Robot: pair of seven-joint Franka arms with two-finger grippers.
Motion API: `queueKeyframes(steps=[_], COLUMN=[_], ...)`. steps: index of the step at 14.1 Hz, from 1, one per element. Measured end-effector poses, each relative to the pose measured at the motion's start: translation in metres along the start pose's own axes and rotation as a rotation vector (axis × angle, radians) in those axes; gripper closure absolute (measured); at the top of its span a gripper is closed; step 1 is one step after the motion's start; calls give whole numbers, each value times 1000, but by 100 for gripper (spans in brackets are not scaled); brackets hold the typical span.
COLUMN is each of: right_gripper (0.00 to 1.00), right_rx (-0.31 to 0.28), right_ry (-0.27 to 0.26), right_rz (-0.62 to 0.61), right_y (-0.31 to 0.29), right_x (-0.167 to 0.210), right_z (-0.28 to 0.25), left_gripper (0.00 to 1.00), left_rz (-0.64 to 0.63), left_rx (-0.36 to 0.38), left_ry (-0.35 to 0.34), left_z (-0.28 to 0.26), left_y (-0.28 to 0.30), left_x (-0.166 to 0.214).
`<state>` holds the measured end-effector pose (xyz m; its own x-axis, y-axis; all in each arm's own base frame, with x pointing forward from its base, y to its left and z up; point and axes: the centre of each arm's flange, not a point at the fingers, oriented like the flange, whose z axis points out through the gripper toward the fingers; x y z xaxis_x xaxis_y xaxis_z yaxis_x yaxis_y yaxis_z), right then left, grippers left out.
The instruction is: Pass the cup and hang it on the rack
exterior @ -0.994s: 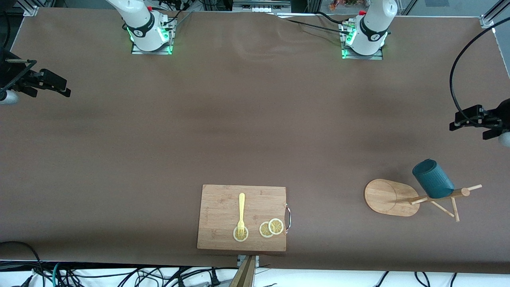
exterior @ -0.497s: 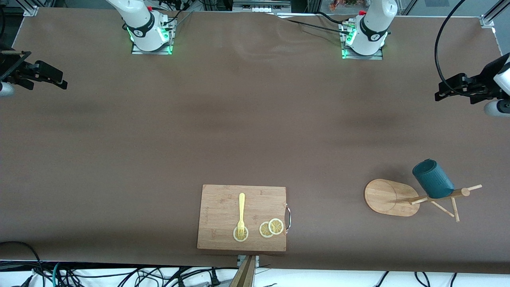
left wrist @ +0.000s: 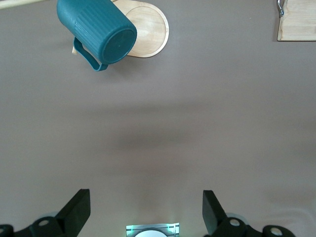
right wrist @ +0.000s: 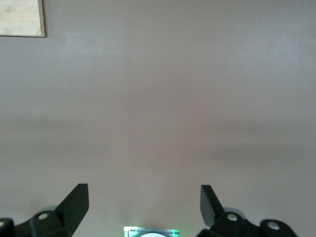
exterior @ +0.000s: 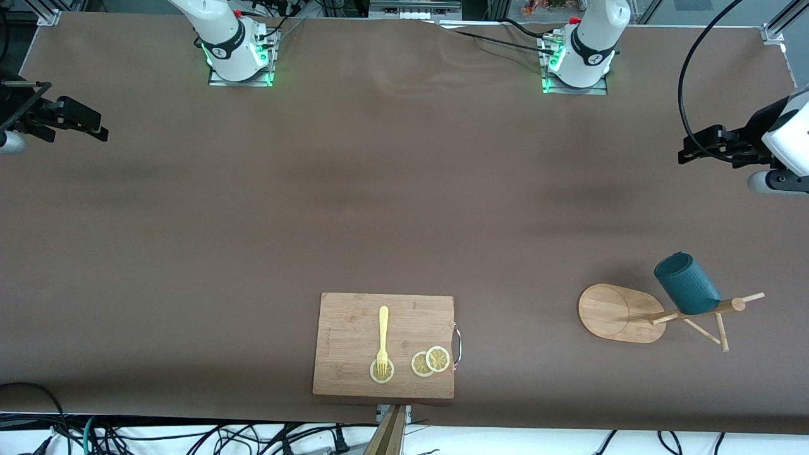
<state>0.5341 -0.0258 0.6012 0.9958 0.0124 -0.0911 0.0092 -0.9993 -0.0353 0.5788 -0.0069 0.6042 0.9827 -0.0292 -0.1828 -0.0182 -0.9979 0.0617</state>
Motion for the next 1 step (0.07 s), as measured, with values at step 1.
queueKeyframes(steps=[1], right_gripper=[0], right_rx=[0], right_ry=[-2], right_rz=[0], right_y=[0], right_x=[1], right_z=[1], left_gripper=[0], left_rz=[0], left_rx=[0], left_ry=[0], left_z=[0], left_y=[0], left_x=[0])
